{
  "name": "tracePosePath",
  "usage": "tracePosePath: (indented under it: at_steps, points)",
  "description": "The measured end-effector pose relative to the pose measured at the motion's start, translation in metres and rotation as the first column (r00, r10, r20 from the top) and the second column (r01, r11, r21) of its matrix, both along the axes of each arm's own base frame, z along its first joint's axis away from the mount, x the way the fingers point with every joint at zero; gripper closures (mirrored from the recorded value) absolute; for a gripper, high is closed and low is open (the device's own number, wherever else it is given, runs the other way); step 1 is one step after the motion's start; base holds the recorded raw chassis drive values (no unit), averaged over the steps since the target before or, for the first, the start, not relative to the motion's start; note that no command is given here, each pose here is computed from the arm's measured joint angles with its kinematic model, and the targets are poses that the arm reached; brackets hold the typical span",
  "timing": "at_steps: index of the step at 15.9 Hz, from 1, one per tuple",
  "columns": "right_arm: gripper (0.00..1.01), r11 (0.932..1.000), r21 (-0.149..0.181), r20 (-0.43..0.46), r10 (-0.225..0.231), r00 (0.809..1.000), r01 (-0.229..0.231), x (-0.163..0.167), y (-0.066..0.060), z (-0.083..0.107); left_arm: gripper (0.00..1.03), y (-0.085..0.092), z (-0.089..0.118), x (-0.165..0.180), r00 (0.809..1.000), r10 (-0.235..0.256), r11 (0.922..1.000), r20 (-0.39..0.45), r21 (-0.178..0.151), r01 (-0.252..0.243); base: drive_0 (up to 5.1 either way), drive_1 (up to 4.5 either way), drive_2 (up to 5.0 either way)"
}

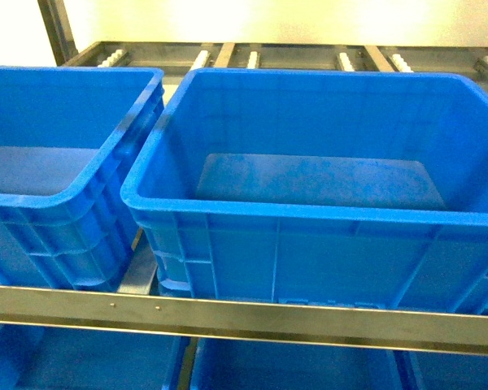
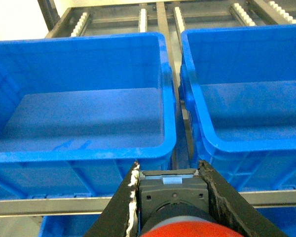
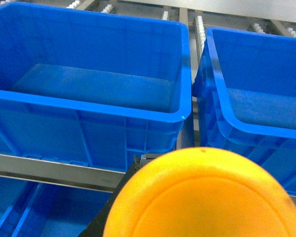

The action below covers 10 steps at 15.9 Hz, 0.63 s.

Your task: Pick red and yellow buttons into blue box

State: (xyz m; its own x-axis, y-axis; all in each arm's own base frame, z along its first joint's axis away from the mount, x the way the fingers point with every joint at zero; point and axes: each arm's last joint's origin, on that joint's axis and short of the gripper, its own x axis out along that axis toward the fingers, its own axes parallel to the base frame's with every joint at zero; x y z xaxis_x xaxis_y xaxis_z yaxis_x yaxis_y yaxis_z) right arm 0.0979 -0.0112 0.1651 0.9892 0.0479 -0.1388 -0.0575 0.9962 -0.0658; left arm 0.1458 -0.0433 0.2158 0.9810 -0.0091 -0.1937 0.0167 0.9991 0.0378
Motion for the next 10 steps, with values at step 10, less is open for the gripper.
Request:
tracePosePath:
  at_steps: [10]
  points:
    - [0.75,1.0000,0.000,-0.001,0.000,1.000,0.000,0.0001,-0.0001,-0.0002,0.76,0.0000,-0.0011,0.0003,1.000,0.001,1.0000,-0.007,0.003,-0.001,0.0,2.01,-2.0]
